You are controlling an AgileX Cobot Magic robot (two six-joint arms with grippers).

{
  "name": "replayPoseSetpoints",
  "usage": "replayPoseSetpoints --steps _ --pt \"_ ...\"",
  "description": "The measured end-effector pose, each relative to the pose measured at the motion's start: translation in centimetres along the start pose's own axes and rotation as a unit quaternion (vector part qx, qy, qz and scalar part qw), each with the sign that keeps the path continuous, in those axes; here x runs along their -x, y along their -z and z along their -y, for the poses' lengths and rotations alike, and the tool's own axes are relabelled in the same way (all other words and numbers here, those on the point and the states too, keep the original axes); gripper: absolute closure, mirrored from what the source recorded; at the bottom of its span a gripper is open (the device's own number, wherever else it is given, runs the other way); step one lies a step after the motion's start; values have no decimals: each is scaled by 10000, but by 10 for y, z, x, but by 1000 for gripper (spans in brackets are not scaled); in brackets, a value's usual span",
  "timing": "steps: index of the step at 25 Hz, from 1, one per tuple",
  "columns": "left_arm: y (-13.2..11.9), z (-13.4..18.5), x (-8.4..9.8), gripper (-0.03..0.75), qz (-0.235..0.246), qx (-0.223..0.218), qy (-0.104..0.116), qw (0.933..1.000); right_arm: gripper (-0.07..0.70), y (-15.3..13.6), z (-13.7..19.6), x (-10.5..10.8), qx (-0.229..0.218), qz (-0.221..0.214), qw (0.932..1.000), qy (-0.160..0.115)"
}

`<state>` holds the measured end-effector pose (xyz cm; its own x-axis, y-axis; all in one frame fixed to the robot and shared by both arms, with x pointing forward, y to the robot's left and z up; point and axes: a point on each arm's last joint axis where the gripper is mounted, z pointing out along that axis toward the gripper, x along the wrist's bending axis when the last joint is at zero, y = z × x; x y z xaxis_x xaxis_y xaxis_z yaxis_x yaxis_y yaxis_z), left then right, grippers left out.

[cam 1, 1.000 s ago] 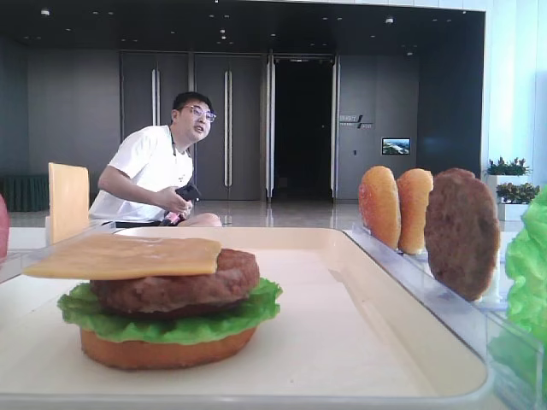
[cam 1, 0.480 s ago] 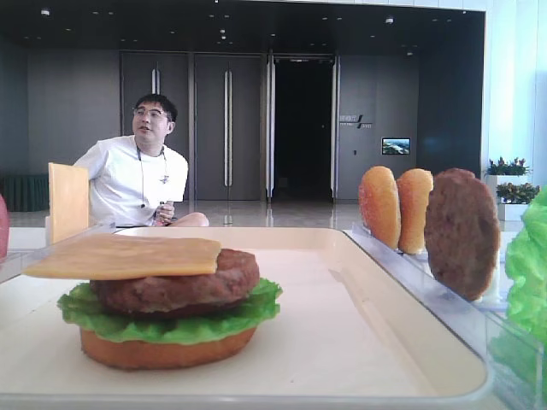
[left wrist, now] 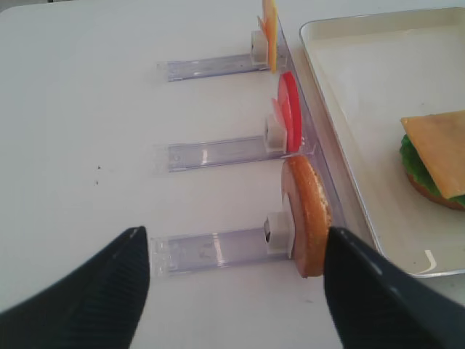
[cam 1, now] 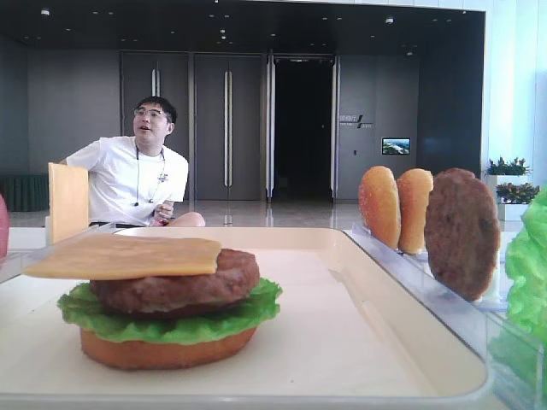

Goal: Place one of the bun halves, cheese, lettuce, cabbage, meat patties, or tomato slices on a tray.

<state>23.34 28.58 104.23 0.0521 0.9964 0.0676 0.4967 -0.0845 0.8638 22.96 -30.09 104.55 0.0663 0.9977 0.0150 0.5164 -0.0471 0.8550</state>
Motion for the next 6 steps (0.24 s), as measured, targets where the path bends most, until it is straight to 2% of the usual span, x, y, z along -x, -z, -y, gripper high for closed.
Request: replayPoseSetpoints --steps 6 --pt "0 0 0 146 0 0 0 10000 94 0 0 0 0 0 10000 0"
